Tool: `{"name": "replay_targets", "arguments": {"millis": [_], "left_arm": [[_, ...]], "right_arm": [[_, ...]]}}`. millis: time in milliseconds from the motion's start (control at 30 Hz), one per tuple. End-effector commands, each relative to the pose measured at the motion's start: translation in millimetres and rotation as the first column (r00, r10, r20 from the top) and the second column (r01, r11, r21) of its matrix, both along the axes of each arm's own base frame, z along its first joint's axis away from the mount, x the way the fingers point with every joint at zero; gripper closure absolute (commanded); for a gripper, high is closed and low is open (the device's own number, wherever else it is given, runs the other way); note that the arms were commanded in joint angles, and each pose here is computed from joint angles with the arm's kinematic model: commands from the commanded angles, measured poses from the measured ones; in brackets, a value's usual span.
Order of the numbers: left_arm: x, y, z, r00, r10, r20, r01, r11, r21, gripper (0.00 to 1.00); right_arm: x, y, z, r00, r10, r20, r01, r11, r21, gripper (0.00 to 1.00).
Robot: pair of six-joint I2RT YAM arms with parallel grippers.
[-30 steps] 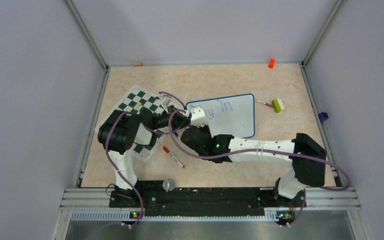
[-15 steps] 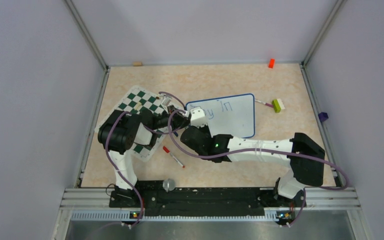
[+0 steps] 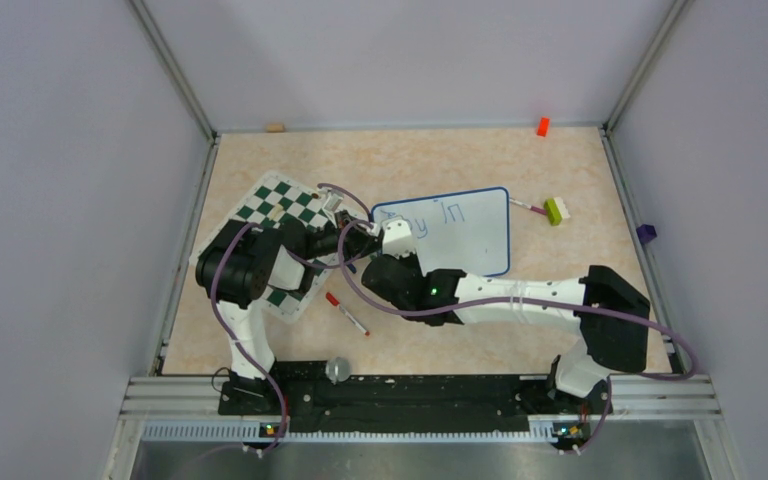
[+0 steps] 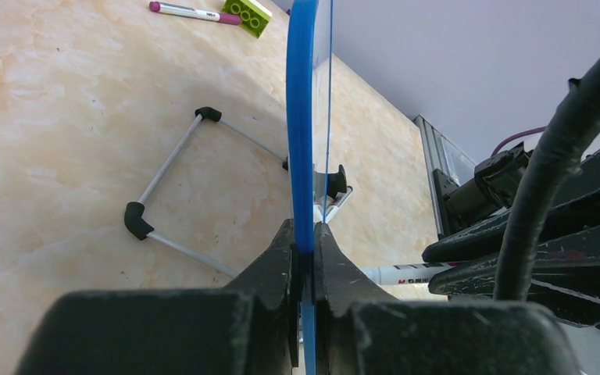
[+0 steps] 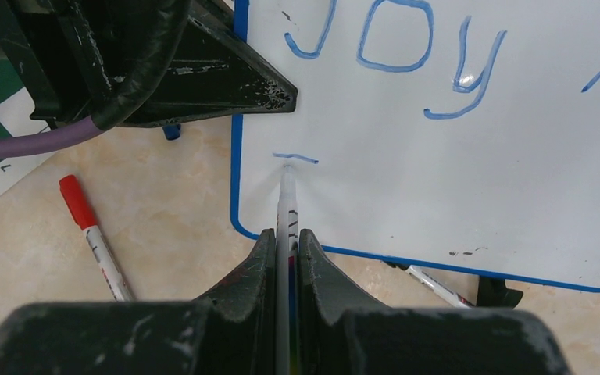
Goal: Write a sentence on the whiteboard
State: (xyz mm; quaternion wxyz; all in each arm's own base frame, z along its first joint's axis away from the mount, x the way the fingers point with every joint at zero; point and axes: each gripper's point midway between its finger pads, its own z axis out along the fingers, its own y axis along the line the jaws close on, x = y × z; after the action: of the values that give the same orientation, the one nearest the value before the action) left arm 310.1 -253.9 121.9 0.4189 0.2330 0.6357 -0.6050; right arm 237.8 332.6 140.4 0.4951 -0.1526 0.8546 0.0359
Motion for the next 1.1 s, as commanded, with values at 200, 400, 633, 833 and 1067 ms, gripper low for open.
{"name": "replay_targets", "arguments": {"millis": [200, 400, 633, 833, 1067], "left_arm": [[-2, 0, 5, 0.986, -0.003, 0.167, 0.001, 1.000, 0.013, 1.00], [-2, 0, 6, 0.986, -0.002, 0.168, 0.000, 1.000, 0.013, 1.00], [-2, 0, 5, 0.986, -0.002, 0.167, 0.000, 1.000, 0.014, 1.00], [-2, 0, 4, 0.986, -0.002, 0.165, 0.000, 1.000, 0.014, 1.00], [-2, 0, 5, 0.986, -0.002, 0.166, 0.000, 1.000, 0.014, 1.00]], "right_arm": [[-4, -8, -5, 1.000, -0.022, -0.019, 0.022, 1.000, 0.003, 1.00], [-3, -10, -2, 0.999, -0.037, -0.009, 0.037, 0.999, 0.007, 1.00], [4, 1, 27, 0.999, -0.019, 0.048, 0.016, 0.998, 0.053, 1.00], [15, 7, 45, 0.996, -0.022, 0.087, 0.017, 0.998, 0.058, 1.00], [23, 8, 43, 0.996, -0.028, 0.089, 0.024, 0.998, 0.050, 1.00]]}}
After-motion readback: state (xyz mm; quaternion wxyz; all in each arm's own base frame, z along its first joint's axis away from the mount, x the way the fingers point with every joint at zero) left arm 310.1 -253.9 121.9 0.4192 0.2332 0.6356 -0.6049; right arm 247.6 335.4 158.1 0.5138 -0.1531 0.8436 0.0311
